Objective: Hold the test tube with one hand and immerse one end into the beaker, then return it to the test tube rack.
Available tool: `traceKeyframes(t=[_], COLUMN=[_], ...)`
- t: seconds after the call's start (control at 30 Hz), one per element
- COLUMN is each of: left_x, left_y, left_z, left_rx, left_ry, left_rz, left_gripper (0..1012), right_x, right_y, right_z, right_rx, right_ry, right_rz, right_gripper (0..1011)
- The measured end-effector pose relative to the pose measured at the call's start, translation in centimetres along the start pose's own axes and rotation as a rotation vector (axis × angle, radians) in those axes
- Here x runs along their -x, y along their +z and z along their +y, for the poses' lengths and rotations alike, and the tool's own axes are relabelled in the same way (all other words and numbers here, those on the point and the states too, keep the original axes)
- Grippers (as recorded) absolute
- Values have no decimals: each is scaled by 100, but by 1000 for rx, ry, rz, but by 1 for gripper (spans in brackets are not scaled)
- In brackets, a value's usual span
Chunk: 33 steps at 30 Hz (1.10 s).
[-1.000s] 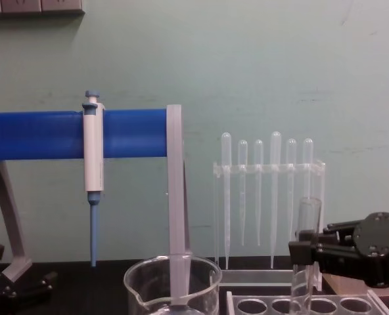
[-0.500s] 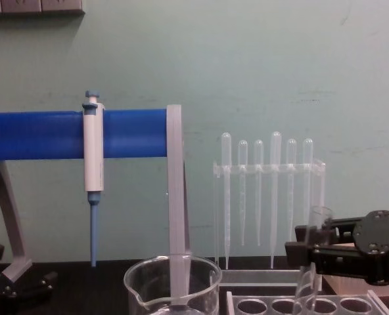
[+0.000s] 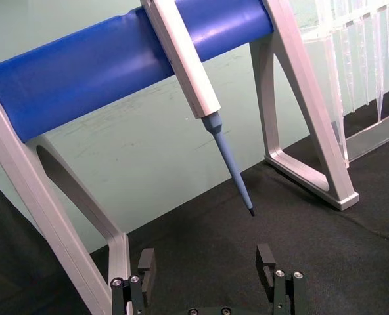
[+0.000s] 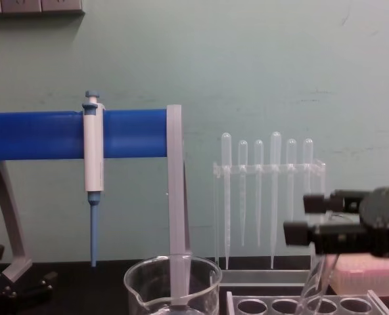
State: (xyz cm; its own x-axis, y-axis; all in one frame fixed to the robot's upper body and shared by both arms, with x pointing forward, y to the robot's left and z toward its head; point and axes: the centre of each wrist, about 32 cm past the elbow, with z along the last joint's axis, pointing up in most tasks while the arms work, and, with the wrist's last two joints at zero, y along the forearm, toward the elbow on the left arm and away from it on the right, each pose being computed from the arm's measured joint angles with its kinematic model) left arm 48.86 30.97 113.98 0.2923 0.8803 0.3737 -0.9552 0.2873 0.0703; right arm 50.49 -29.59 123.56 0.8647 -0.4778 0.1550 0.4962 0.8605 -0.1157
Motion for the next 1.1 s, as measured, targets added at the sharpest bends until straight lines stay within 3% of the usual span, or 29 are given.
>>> traceKeyframes(t=[0.2, 0.4, 0.53, 0.7, 0.8, 1.0, 1.1], left_x=[0, 0, 0, 0, 0, 0, 0], left_y=[0, 0, 0, 0, 0, 0, 0], left_z=[0, 0, 0, 0, 0, 0, 0], left_rx=[0, 0, 0, 0, 0, 0, 0], left_ry=[0, 0, 0, 0, 0, 0, 0], left_rz=[0, 0, 0, 0, 0, 0, 0], left_gripper=[1000, 1000, 1000, 1000, 1000, 1000, 1000], right_x=[27, 85, 143, 215, 302, 393, 409], right_y=[114, 245, 288, 272, 232, 133, 21], right_z=[-69, -139, -200, -238, -240, -191, -144], right_rx=[-54, -94, -124, -138, -130, -92, -73], right_ry=[-38, -119, -230, -359, -482, -615, -664], right_rz=[12, 48, 112, 167, 193, 183, 176], right_gripper=[998, 1002, 1003, 1003, 1002, 1003, 1002])
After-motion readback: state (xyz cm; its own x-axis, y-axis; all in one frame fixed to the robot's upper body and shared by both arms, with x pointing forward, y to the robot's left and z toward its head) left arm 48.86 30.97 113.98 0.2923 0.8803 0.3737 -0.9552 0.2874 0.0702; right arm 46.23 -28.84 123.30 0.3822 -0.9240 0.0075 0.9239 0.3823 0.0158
